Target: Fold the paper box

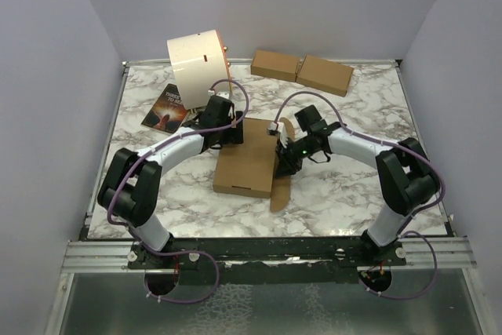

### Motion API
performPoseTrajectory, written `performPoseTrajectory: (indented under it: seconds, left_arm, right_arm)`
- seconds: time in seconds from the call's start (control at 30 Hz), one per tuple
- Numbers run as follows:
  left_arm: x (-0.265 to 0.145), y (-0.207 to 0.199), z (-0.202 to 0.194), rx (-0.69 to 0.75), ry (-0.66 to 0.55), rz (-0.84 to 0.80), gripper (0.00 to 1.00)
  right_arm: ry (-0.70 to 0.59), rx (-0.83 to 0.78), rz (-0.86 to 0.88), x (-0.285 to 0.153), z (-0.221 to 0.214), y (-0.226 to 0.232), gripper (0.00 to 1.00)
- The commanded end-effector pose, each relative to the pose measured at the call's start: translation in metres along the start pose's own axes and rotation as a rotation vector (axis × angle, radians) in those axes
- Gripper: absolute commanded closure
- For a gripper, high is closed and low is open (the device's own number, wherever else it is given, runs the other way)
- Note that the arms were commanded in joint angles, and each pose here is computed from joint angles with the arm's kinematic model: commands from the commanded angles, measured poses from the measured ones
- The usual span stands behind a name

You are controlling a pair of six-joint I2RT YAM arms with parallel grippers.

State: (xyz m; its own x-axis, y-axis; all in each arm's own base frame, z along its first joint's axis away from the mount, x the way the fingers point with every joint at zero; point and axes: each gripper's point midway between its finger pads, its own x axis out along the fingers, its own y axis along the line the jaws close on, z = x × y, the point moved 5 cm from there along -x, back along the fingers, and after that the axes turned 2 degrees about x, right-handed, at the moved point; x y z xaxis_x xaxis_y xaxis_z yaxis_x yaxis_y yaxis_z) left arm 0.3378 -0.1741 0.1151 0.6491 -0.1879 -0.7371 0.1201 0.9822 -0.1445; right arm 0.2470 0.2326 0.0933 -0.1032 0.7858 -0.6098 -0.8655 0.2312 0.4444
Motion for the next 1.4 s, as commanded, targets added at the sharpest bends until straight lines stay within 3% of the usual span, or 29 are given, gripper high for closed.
performPoseTrajectory:
  seconds: [0.0, 0.2, 0.43, 0.5, 0.57, 0.6, 0.73, 0.8, 0.97, 1.17, 1.37]
  left_arm:
    - [-0.025, 0.019, 0.014, 0.042, -0.047, 0.117, 0.06]
    - [-0.067, 0.021, 0.029, 0.047, -0.171, 0.074, 0.06]
    - [-0.106, -0.007, 0.011, -0.028, -0.309, -0.268, 0.07]
    - [-0.114, -0.013, 0.002, -0.058, -0.356, -0.363, 0.07]
    - [-0.117, -0.014, -0.005, -0.072, -0.397, -0.413, 0.07]
    - [-0.118, -0.014, -0.007, -0.076, -0.410, -0.424, 0.07]
    - [-0.117, -0.011, -0.017, -0.118, -0.402, -0.424, 0.07]
    - [-0.119, -0.011, -0.024, -0.139, -0.394, -0.442, 0.08]
    - [-0.132, -0.008, -0.036, -0.181, -0.418, -0.478, 0.10]
    - [-0.136, -0.019, -0.034, -0.257, -0.411, -0.566, 0.14]
    - [-0.119, -0.030, -0.039, -0.285, -0.336, -0.618, 0.17]
  right_arm:
    - [-0.054, -0.080, -0.073, -0.028, 0.014, -0.001, 0.77]
    - [-0.212, -0.150, -0.081, -0.072, 0.031, 0.000, 0.66]
    - [-0.382, -0.297, -0.060, -0.104, 0.056, 0.014, 0.56]
    - [-0.436, -0.354, -0.107, -0.111, 0.064, 0.016, 0.44]
    - [-0.489, -0.375, -0.173, -0.114, 0.070, 0.011, 0.10]
    - [-0.508, -0.371, -0.167, -0.114, 0.072, 0.009, 0.05]
    - [-0.469, -0.351, 0.107, -0.105, 0.072, 0.025, 0.09]
    - [-0.473, -0.486, 0.186, -0.101, 0.060, 0.042, 0.09]
    - [-0.420, -0.992, 0.099, -0.087, -0.002, 0.062, 0.00]
    - [-0.271, -1.112, 0.073, -0.056, -0.037, 0.061, 0.01]
    - [-0.105, -1.222, 0.049, -0.018, -0.054, 0.059, 0.14]
